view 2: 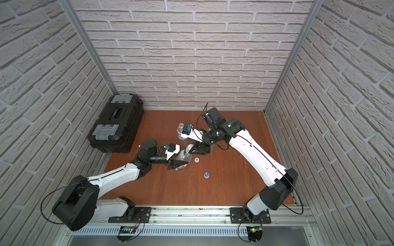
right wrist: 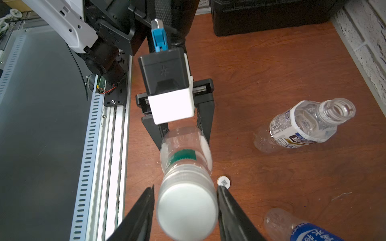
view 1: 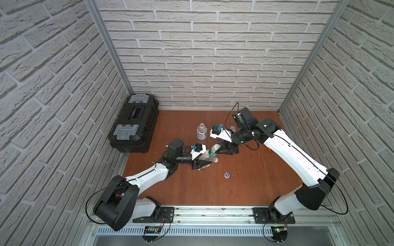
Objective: Screw on the bottle caps
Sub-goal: Screw the bottle cap onto the plastic bottle.
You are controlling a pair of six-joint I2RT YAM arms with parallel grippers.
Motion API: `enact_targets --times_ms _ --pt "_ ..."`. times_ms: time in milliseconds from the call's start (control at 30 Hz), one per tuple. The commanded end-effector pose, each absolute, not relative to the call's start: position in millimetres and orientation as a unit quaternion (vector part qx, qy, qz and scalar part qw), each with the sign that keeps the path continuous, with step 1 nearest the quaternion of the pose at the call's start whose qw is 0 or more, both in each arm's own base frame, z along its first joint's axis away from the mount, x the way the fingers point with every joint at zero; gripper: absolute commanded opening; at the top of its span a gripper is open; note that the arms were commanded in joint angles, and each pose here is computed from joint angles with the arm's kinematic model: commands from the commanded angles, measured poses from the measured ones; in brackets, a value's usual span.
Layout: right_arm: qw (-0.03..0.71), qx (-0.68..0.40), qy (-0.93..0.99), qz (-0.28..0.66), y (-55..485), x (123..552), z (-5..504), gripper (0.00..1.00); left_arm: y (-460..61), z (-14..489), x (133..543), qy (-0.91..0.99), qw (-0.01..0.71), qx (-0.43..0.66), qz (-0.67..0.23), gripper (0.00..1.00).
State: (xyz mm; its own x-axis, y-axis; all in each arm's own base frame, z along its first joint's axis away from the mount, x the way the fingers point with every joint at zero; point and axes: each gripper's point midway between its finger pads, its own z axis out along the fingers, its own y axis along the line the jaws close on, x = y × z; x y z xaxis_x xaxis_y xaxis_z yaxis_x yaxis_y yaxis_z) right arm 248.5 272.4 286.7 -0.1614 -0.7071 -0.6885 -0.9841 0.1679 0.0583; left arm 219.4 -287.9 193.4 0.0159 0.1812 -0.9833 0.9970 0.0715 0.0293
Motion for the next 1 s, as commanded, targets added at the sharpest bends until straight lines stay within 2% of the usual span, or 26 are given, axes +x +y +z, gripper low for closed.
enact_targets --times_ms 0,333,500,733,967 --pt "0.26 -0.572 0.726 0.278 275 248 292 0.5 -290 216 224 0.531 0.513 0.532 -0.414 0.49" --pt "0.242 -0.514 0.774 0.278 277 261 266 0.4 -294 227 229 0.528 0.554 0.517 -0.383 0.49" --pt "0.228 -0.461 0.809 0.287 280 265 261 0.36 -291 232 241 0.541 0.599 0.49 -0.329 0.49" --pt "0.243 -0.285 0.879 0.295 277 287 240 0.37 -294 250 251 0.539 0.667 0.436 -0.274 0.49" --pt "0.269 -0.103 0.916 0.28 267 302 229 0.39 -300 248 253 0.545 0.687 0.427 -0.222 0.49"
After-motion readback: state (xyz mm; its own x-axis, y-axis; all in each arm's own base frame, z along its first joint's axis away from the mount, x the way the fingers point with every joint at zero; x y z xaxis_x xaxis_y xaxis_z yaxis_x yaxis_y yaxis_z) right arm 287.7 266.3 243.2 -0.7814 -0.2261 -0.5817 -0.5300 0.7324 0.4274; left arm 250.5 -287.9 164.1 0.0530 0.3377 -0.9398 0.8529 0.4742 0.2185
